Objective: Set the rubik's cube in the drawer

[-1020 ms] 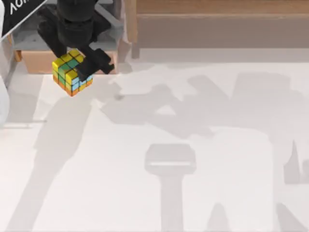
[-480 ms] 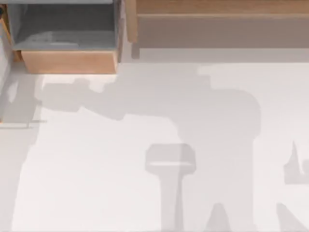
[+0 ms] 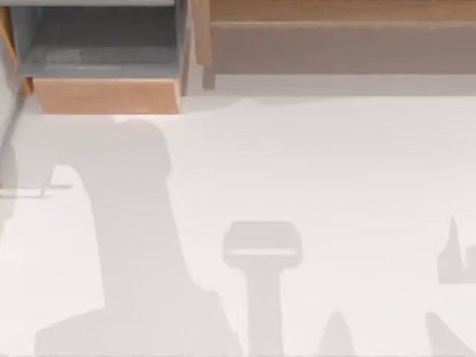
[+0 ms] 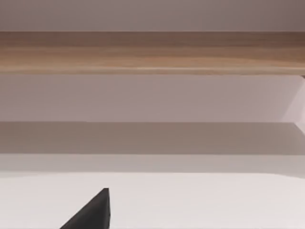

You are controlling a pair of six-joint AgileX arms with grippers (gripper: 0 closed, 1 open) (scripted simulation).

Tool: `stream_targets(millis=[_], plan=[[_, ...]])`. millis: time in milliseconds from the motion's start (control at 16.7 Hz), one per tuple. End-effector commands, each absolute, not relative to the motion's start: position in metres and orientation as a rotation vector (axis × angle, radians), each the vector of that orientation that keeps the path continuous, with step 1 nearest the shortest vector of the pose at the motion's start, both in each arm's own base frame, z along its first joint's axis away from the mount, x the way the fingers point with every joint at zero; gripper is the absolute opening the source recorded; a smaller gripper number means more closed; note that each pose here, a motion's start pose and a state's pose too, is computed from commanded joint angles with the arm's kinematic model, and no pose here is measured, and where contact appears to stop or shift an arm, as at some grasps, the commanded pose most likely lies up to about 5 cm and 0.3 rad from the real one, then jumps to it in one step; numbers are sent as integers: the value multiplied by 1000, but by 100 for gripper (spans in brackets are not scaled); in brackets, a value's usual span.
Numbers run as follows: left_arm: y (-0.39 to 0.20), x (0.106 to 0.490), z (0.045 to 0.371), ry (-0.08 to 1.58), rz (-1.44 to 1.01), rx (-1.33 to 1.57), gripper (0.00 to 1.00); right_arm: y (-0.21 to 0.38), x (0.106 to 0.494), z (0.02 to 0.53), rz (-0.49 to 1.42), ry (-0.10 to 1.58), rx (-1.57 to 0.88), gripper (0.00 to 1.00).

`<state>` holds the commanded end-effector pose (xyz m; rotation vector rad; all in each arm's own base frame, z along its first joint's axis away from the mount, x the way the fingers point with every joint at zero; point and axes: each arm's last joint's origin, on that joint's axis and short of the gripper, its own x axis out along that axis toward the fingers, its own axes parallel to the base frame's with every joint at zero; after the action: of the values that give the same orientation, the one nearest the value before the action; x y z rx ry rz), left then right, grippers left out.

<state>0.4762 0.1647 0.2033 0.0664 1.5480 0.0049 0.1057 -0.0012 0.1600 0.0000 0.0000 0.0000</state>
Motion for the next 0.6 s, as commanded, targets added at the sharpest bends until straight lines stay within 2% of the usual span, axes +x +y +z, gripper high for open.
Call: stream_targets(millis=[180,480,600], plan=[[170,481,181,1571,-3,28,0,-1,106,160,0,0,0,100],[170,481,181,1571,-3,28,0,-1,106,160,0,0,0,100],[170,481,181,1571,-3,28,15,-1,106,160,0,0,0,100]])
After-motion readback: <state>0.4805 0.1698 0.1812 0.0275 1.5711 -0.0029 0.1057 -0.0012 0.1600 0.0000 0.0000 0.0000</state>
